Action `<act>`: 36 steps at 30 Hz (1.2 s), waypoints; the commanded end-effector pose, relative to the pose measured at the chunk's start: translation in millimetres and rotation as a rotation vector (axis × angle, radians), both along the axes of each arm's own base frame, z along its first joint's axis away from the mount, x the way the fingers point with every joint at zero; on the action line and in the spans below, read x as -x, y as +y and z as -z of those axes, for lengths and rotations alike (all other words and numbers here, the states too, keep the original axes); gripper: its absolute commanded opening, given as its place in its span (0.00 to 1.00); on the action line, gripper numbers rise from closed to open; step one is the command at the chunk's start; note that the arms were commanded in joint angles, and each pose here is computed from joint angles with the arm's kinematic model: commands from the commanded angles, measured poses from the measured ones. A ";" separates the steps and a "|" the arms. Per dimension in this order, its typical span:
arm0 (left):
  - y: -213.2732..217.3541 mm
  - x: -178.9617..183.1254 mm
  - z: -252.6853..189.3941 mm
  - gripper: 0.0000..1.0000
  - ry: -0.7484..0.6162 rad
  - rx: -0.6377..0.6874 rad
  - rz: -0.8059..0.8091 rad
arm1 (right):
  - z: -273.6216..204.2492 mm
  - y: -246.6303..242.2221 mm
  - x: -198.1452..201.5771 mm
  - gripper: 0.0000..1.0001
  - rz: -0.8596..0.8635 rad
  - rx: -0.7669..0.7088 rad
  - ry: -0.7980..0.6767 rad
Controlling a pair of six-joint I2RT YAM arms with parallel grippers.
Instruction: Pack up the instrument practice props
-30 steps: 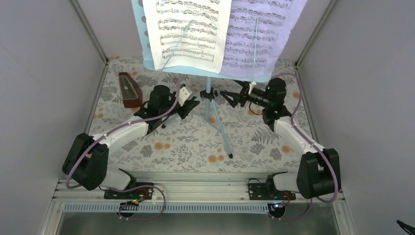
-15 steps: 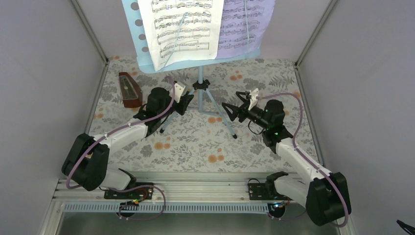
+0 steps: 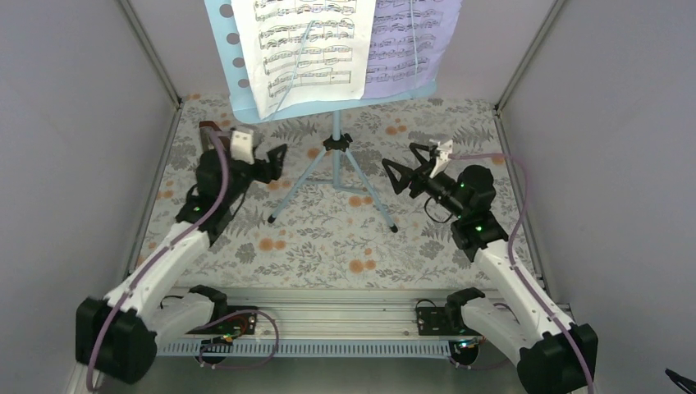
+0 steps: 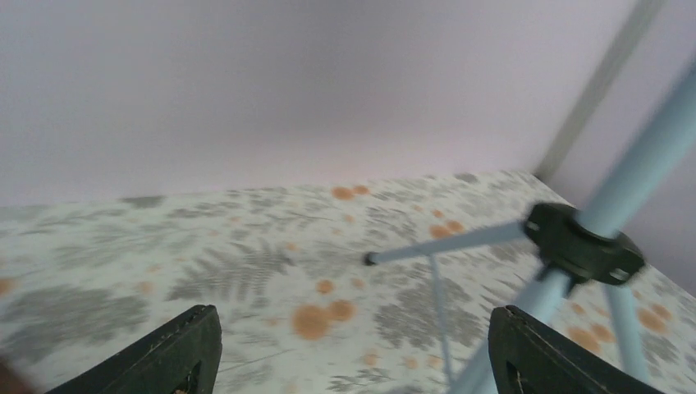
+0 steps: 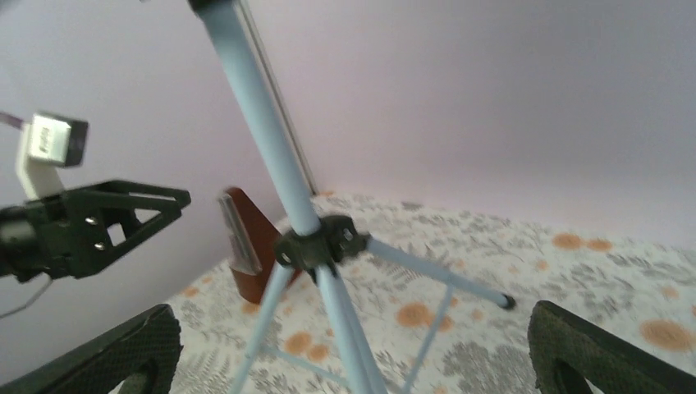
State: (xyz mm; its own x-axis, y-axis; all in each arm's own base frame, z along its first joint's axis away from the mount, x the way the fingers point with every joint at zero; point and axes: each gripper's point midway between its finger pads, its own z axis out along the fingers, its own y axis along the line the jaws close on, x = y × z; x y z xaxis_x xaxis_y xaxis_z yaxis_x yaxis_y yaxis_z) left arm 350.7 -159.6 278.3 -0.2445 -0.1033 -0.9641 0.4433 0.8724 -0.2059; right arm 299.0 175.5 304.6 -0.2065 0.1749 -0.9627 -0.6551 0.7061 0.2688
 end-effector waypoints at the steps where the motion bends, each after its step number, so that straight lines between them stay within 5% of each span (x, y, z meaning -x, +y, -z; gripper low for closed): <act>1: 60.3 15.9 3.0 0.82 0.090 0.028 -0.172 | -48.2 7.7 16.1 1.00 -0.085 -0.091 -0.013; 8: 92.4 45.9 -59.0 0.82 0.065 0.097 -0.115 | -84.9 21.8 31.3 0.96 -0.201 -0.111 0.030; 21: 24.8 144.9 -224.9 0.65 -0.082 0.240 0.432 | -159.1 89.2 77.7 0.84 -0.475 -0.197 -0.010; 36: 22.7 124.9 -266.1 0.49 -0.078 0.277 0.461 | -229.1 138.3 68.4 0.73 -0.599 -0.310 0.012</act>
State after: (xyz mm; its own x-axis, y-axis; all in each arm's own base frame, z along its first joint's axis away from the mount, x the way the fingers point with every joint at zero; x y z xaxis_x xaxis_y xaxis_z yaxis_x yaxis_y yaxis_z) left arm 228.4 -136.6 534.8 -0.2426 -0.2463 -0.9383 0.7900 0.5113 -0.3384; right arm 230.8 305.1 516.3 -0.3249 0.2798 -0.9034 -0.9118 0.1608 0.3777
